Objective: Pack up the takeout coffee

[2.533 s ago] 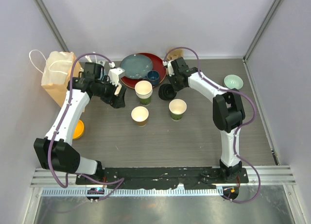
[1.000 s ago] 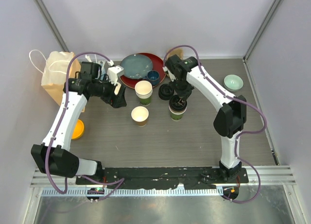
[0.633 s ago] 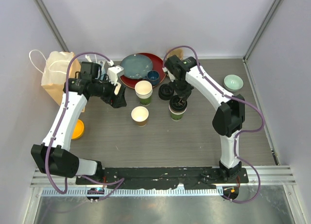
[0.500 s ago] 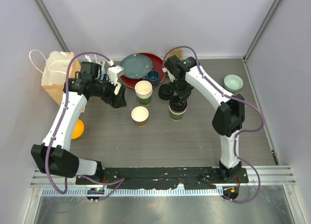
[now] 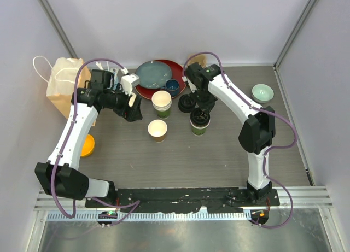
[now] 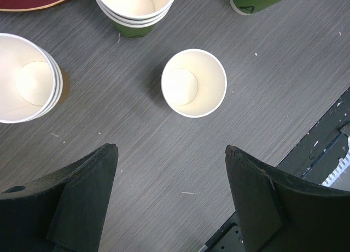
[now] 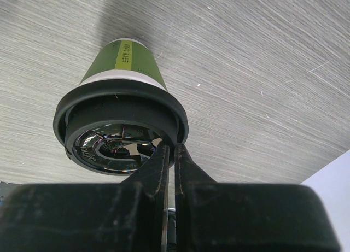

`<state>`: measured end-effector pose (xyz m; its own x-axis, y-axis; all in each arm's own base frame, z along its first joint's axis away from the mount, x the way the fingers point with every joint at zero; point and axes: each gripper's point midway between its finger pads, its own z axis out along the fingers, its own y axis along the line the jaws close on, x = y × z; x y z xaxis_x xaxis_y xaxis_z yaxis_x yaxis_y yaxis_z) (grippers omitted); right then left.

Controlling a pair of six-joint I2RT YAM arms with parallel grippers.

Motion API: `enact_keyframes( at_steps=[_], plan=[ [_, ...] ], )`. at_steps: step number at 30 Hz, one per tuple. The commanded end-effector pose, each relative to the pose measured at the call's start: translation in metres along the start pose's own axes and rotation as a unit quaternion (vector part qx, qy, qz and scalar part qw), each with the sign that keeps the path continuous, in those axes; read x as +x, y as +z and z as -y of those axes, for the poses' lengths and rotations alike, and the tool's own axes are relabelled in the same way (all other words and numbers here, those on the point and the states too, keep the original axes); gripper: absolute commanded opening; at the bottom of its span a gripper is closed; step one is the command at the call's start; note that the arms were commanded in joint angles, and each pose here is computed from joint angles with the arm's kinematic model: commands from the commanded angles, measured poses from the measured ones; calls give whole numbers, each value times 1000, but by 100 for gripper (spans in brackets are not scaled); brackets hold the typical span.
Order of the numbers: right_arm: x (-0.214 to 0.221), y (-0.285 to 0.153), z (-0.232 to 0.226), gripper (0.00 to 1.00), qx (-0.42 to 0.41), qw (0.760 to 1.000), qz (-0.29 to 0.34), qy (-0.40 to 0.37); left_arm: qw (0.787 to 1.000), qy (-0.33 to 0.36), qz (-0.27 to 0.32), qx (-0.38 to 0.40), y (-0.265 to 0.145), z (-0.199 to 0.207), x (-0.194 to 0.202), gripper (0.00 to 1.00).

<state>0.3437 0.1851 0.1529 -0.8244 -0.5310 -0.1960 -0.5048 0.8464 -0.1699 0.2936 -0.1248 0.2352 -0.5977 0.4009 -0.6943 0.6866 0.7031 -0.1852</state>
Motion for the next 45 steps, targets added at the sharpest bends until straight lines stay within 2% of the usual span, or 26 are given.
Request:
enact_keyframes(
  at_steps=[1,15,21,27,45],
  plan=[
    [20,-30,4,1,4,1000,-9,-7,1000,9,13,-4,-9,3,-6,84],
    [24,-22,-2,1,-6,1000,-25,-13,1000,15,14,-9,-11,3,-6,84],
    [16,-44,1,1,-6,1000,10,-7,1000,14,13,-8,-10,3,-6,84],
    [28,-53,7,1,5,1000,14,0,1000,15,13,-9,-10,2,-7,84],
    [27,-18,-6,1,-13,999,-32,-20,1000,18,12,-13,-12,3,-4,84]
  ],
)
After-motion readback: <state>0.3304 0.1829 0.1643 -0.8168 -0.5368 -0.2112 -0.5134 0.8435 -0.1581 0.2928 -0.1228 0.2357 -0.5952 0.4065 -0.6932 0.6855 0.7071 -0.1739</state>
